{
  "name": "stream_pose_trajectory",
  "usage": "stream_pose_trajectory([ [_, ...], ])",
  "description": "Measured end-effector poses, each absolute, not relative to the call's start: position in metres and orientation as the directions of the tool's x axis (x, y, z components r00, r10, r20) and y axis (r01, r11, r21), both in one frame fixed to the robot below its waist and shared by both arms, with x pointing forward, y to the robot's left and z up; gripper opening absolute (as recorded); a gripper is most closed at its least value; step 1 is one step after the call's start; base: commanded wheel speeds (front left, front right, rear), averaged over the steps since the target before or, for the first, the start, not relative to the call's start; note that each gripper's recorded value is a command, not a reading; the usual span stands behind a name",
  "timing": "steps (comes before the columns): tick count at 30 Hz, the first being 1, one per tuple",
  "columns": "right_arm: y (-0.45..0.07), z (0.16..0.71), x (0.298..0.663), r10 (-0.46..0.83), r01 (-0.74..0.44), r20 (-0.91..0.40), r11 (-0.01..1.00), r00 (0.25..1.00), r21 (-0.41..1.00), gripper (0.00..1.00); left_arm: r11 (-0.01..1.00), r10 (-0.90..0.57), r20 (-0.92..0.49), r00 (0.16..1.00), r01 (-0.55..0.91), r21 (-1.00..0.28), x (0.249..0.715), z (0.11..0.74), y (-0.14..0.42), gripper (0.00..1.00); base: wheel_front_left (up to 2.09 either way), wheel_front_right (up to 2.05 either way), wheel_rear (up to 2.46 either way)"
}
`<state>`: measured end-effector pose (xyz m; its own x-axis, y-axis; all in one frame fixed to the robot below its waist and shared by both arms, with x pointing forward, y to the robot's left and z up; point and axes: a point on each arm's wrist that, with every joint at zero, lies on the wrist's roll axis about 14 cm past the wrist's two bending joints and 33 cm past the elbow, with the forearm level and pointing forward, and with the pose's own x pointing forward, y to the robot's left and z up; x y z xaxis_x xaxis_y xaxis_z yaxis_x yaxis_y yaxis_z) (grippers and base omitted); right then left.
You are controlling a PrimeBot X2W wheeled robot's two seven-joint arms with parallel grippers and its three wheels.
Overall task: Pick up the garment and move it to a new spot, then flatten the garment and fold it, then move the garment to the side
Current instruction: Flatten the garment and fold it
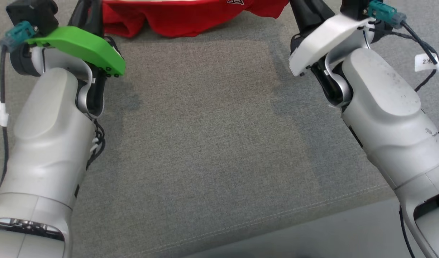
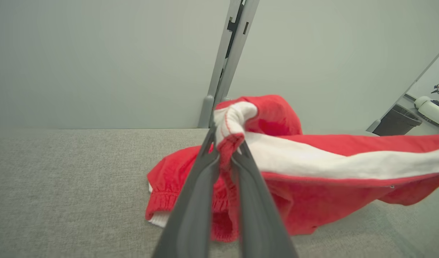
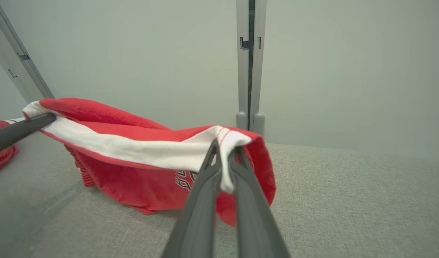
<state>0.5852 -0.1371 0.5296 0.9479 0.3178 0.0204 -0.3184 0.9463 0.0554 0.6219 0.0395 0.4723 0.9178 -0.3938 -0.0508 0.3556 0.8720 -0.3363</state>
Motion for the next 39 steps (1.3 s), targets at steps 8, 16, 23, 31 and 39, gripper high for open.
stream_pose_trajectory([
  [8,-0.146,0.506,0.543,0.353,-0.349,-0.035,0.933,0.935,0.086,0.0,0.839,-0.411,-0.026,0.911,0.366,-0.403,0.572,0.468,0.035,0.0,0.0,0.0,0.0],
  [16,-0.15,0.497,0.496,0.362,-0.351,-0.065,0.925,0.93,0.144,0.0,0.842,-0.369,-0.041,0.929,0.315,-0.438,0.508,0.462,0.051,0.0,0.0,0.0,0.0],
  [23,-0.145,0.488,0.452,0.375,-0.347,-0.107,0.913,0.921,0.212,0.0,0.852,-0.323,-0.088,0.942,0.249,-0.461,0.459,0.449,0.066,0.0,0.0,0.0,0.0],
  [31,-0.145,0.458,0.403,0.367,-0.315,-0.209,0.917,0.906,0.245,0.0,0.874,-0.291,-0.183,0.939,0.183,-0.45,0.408,0.422,0.079,0.0,0.0,0.0,0.0],
  [39,-0.131,0.45,0.361,0.401,-0.334,-0.246,0.903,0.883,0.272,0.0,0.887,-0.257,-0.235,0.937,0.132,-0.442,0.367,0.408,0.091,0.0,0.0,0.0,0.0],
])
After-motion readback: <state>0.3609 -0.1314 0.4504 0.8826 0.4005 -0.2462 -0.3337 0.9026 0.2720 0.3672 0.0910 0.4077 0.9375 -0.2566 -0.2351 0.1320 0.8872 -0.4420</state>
